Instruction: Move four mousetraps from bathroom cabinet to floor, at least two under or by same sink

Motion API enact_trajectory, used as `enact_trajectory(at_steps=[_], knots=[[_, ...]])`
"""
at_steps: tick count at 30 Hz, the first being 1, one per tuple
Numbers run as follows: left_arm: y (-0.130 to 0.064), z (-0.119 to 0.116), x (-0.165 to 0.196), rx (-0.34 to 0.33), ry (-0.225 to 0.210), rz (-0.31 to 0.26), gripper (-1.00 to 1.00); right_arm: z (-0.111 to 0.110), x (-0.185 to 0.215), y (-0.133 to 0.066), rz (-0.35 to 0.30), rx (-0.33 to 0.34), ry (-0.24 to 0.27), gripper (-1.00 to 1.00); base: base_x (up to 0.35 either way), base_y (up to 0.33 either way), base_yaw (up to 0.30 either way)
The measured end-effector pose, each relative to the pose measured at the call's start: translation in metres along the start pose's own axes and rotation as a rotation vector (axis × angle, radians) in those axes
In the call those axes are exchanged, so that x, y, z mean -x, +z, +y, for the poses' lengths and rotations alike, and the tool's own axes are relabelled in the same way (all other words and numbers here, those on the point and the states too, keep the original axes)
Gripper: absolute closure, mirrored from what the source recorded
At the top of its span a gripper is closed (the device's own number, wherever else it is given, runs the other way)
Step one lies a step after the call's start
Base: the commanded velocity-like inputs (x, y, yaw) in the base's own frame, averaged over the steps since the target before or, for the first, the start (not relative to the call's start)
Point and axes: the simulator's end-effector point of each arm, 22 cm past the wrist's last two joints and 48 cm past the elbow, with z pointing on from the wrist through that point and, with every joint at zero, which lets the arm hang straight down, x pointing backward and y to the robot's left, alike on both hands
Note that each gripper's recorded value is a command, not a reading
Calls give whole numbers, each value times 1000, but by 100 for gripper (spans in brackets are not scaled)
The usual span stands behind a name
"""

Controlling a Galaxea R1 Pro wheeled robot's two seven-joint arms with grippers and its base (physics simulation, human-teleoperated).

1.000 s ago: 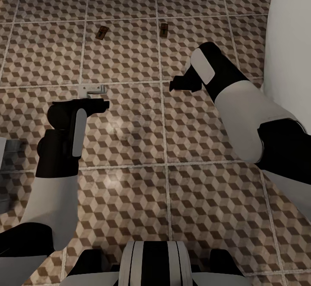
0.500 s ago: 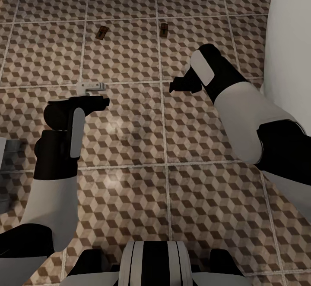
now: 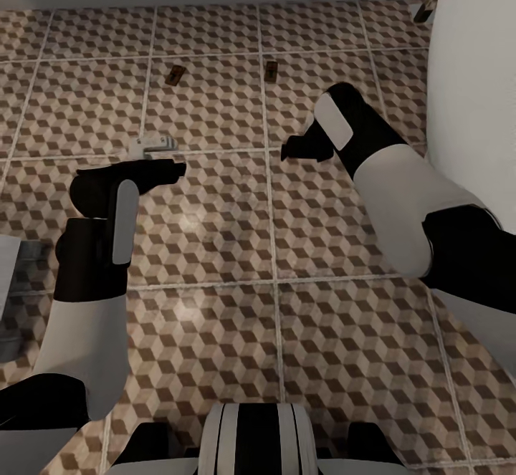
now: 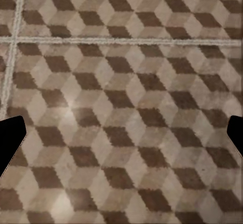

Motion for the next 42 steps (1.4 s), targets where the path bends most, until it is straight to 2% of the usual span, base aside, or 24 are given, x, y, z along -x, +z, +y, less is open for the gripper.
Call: enact_trajectory(at_steps=[9, 28, 42], knots=[[-19, -6, 23, -29, -15, -35, -100, 2, 6, -23, -22, -3, -5, -100, 0, 0, 0], [-61, -9, 70, -41, -20, -109, -100, 7, 12, -69, -62, -6, -12, -100, 0, 0, 0], [-89, -9, 85, -42, -20, -136, -100, 11, 15, -103, -89, -4, -14, -100, 0, 0, 0]])
